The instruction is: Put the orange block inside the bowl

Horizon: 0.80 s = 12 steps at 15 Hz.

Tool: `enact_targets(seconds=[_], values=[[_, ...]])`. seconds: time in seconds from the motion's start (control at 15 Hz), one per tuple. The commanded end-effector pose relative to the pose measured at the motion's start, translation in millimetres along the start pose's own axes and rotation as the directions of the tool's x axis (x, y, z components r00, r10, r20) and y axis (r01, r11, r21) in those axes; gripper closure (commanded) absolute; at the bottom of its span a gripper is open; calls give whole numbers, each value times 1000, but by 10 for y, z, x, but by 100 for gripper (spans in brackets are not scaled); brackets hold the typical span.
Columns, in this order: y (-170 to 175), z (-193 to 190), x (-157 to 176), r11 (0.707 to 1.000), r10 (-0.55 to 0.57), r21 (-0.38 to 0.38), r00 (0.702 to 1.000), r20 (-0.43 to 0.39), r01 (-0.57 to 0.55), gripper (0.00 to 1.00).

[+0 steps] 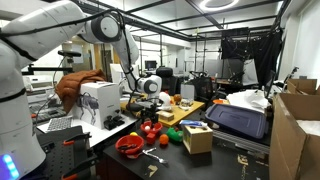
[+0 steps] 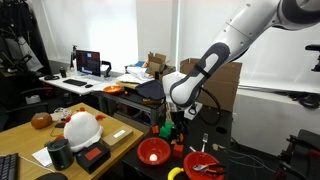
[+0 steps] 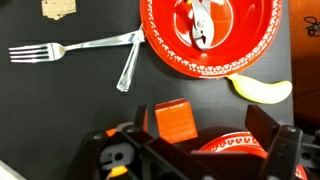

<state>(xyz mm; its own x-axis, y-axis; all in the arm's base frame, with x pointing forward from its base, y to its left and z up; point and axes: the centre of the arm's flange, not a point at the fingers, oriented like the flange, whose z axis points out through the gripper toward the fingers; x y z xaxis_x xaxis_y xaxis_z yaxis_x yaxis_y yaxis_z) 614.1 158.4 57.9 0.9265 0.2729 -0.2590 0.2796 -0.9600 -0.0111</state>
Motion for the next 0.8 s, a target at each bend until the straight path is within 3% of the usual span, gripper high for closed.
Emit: enact_targets(seconds=[0.0, 0.27, 0.73], values=[[14, 176, 157, 996, -63, 59, 997, 53, 60, 0], [95, 398, 156, 995, -78, 68, 993, 90, 72, 0], [69, 582, 323, 994, -87, 77, 994, 68, 82, 0]])
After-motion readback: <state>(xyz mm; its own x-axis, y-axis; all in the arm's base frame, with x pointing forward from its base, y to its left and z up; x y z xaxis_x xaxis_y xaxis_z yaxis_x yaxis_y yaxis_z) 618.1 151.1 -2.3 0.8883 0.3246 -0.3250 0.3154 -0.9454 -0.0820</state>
